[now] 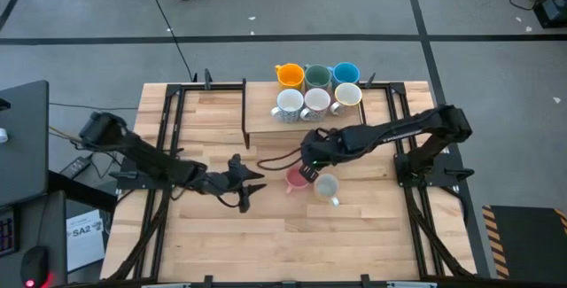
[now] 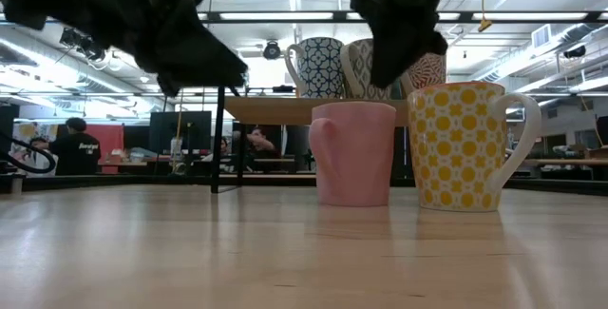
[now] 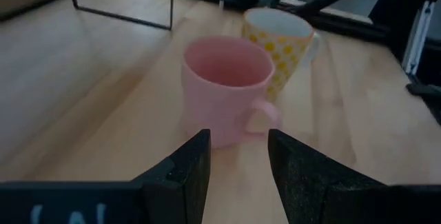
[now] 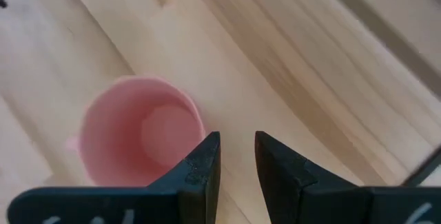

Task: Place coffee mugs
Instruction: Put the pink mug on the shelf

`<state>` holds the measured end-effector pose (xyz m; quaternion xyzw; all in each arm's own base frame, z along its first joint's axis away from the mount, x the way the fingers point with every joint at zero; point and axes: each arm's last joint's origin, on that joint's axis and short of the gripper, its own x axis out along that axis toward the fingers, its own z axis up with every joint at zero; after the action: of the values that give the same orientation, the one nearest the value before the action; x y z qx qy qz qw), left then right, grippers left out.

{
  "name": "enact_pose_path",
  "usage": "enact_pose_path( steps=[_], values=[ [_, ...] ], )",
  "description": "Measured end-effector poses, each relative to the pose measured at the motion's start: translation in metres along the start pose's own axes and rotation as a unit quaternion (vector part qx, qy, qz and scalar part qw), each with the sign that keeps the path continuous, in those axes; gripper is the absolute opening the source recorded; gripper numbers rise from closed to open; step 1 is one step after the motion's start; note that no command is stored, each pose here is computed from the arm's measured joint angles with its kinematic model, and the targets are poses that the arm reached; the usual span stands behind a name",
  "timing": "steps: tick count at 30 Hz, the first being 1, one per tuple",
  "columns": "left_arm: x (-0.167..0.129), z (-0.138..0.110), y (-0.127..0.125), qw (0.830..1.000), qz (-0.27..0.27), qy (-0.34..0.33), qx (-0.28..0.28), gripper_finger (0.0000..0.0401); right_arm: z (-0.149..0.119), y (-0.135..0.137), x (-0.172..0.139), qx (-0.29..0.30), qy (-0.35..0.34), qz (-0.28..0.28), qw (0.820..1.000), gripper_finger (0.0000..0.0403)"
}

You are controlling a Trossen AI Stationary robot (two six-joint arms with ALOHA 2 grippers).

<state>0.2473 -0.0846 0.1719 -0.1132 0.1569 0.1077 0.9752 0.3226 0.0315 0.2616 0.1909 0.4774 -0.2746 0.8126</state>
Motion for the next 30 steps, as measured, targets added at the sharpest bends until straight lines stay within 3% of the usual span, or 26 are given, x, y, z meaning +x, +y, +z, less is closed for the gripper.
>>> enact_pose_path(
  steps=[9,21,30],
  values=[
    [0.034,-0.021,-0.005,1.0,0.016,0.011,0.005,0.0153,-0.005,0.006,0.023,-0.012,0.027,-0.025,0.999,0.0096],
    [0.071,-0.018,-0.008,0.999,0.042,0.011,0.0,0.0153,-0.005,0.007,0.027,-0.013,0.03,-0.028,0.999,0.0096],
    [0.079,-0.017,-0.005,0.998,0.058,0.011,-0.002,0.0153,-0.006,0.009,0.027,-0.014,0.024,-0.023,0.999,0.0096]
  ],
)
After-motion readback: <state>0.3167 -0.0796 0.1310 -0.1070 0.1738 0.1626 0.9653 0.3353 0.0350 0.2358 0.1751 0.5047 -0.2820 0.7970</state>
